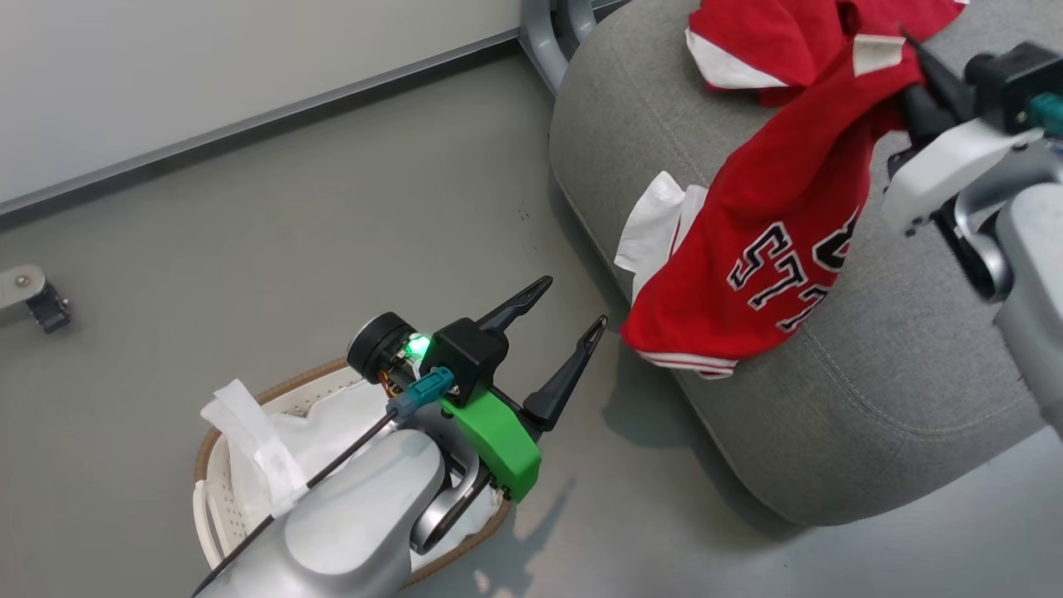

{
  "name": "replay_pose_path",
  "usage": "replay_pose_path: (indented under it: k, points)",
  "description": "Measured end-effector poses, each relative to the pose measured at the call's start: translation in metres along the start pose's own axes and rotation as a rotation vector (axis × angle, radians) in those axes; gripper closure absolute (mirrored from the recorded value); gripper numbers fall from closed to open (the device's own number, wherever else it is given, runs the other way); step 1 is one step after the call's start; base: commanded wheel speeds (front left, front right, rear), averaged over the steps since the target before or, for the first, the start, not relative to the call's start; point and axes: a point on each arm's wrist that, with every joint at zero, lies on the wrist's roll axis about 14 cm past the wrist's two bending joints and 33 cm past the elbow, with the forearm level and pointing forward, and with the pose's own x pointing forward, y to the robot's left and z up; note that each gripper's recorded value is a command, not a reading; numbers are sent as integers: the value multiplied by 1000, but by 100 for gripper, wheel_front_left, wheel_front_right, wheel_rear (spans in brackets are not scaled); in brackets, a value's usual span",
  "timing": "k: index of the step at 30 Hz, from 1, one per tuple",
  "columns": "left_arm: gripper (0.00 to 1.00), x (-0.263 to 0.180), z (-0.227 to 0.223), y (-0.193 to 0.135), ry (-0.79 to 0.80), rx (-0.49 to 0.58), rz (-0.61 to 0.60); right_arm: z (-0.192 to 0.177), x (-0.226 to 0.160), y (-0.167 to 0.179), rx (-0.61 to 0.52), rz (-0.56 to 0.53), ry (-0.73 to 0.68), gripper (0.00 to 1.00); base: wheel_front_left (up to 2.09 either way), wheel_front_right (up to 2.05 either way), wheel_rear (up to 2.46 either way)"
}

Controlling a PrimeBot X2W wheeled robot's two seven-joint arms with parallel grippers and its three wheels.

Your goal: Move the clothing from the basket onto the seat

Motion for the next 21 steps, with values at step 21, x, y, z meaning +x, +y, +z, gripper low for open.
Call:
replay_pose_path:
  k: [21]
  points:
    - [0, -29, -29, 58, 2, -24, 128, 141, 104, -172, -314, -397, -74, 100, 0, 0, 0]
